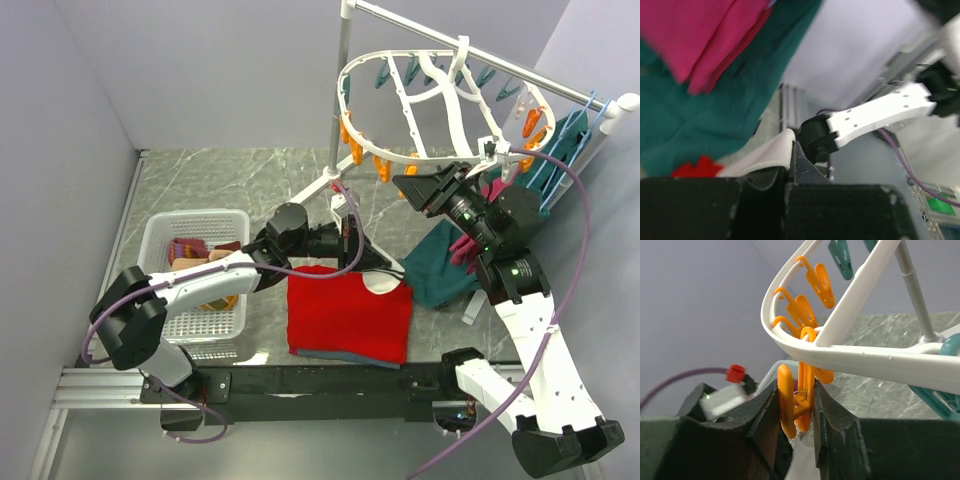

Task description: Remove the socks clipped to the hanger

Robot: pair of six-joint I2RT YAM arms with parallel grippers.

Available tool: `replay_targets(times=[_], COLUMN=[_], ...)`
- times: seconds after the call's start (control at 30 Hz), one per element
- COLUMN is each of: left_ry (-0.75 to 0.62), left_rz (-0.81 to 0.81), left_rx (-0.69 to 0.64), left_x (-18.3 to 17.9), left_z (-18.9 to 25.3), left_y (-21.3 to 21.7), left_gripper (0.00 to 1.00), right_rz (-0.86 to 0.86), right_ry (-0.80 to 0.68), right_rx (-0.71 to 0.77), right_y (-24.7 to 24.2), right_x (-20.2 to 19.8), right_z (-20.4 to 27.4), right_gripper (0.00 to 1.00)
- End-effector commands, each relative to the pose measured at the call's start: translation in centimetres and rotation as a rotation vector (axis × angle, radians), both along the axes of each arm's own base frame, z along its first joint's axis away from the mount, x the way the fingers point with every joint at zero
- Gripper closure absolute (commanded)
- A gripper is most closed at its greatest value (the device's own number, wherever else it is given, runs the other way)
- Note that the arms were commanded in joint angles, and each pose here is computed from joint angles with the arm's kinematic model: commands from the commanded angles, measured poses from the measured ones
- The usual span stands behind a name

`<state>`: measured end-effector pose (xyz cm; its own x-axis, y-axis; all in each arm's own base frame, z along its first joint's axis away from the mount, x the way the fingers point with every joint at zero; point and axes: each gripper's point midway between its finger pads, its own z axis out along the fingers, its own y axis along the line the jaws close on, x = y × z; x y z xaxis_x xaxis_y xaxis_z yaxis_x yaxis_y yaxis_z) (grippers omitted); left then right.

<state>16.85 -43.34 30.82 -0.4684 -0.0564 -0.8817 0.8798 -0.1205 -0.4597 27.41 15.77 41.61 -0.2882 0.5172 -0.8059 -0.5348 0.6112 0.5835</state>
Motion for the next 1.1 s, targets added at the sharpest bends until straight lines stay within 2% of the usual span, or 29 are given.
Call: replay_targets(times=[0.0,0.03,0.17,0.3,0.4,0.47,0.5,0.53,0.57,0.6,0.7,0.83,0.9,1.07], left_ry=[0.047,0.056,0.134,0.193,0.235,0.292,0.3,0.322,0.357,0.365,0.429,0.488,0.521,0.591], left_rz=[0.211,0.305,0.51,0.746,1.017,1.134,1.254,1.314,1.366,1.476,1.628,1.755,1.826,1.947], left_rx=[0.178,0.201,0.37,0.455,0.431,0.419,0.348,0.363,0.314,0.223,0.135,0.137,0.206,0.151], left_x=[2.5,3.9,5.6,7.4,8.8,8.9,9.5,9.2,9.1,9.3,8.8,9.0,9.1,9.1], left_z=[-4.8,-5.3,-10.3,-12.3,-11.3,-11.8,-10.0,-10.8,-10.2,-8.4,-7.8,-8.1,-9.6,-10.7], left_y=[1.4,2.0,5.3,9.6,15.2,18.3,21.2,23.1,24.4,27.4,32.2,35.8,37.3,39.4], left_gripper=[0.99,0.99,0.99,0.99,0.99,0.99,0.99,0.99,0.99,0.99,0.99,0.99,0.99,0.99], right_rz=[-0.046,-0.049,-0.065,-0.092,-0.107,-0.111,-0.11,-0.116,-0.121,-0.124,-0.118,-0.096,-0.08,-0.092], right_ry=[-0.05,-0.047,-0.022,-0.013,-0.013,-0.02,-0.022,-0.017,-0.018,-0.017,-0.018,-0.014,-0.009,0.003], right_rx=[-0.029,-0.032,-0.048,-0.073,-0.084,-0.089,-0.097,-0.103,-0.11,-0.116,-0.119,-0.11,-0.104,-0.113], right_y=[-0.9,-0.9,-1.1,-1.6,-1.8,-1.9,-1.9,-2.0,-2.1,-2.2,-2.1,-1.7,-1.5,-1.7], right_x=[-0.1,-0.1,0.3,0.6,0.6,0.5,0.5,0.6,0.6,0.7,0.6,0.6,0.4,0.3], right_z=[1.8,1.6,0.9,0.4,0.2,0.3,0.1,-0.1,-0.2,-0.4,-0.5,-0.7,-0.8,-1.1], right_gripper=[1.0,1.0,1.0,1.0,1.0,1.0,1.0,1.0,1.0,1.0,1.0,1.0,1.0,1.0])
